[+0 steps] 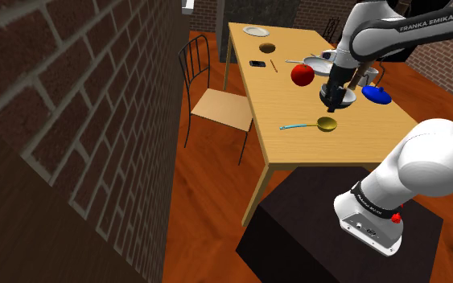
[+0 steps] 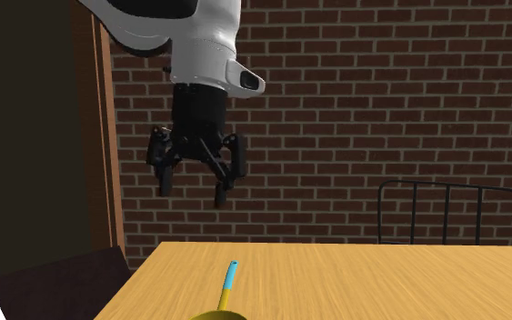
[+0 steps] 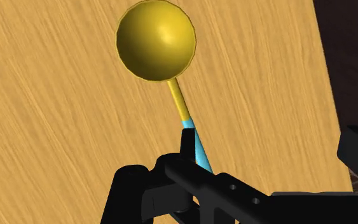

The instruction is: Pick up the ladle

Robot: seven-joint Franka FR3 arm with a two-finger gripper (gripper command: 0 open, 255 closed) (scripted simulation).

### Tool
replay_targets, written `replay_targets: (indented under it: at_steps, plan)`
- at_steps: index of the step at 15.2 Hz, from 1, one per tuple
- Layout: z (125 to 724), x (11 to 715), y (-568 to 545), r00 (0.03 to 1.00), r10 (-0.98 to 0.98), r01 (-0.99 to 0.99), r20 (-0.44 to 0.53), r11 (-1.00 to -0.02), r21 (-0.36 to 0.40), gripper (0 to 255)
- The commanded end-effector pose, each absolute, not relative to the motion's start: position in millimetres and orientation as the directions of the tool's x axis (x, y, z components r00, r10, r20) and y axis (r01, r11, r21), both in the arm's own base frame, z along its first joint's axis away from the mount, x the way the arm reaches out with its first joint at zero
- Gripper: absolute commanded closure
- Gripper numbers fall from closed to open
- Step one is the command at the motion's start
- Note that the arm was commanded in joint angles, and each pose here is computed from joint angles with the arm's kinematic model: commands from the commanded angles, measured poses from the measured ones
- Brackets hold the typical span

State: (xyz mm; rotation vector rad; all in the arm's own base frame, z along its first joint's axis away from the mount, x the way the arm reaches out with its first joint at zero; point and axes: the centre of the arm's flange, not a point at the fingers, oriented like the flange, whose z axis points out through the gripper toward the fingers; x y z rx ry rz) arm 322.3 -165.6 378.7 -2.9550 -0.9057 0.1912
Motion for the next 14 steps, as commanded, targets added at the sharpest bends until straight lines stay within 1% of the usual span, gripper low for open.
replay_targets:
  at_steps: [1, 9, 14]
  plan:
    - [357.4, 325.7, -174.6, 0.784, 0.612, 0.605, -0.100, -0.791, -0.095, 0]
    - [260.2, 349.9, -217.7, 0.622, 0.779, 0.763, -0.081, -0.626, -0.160, 0]
    - [237.9, 350.2, -218.1, 0.620, 0.780, 0.765, -0.081, -0.624, -0.161, 0]
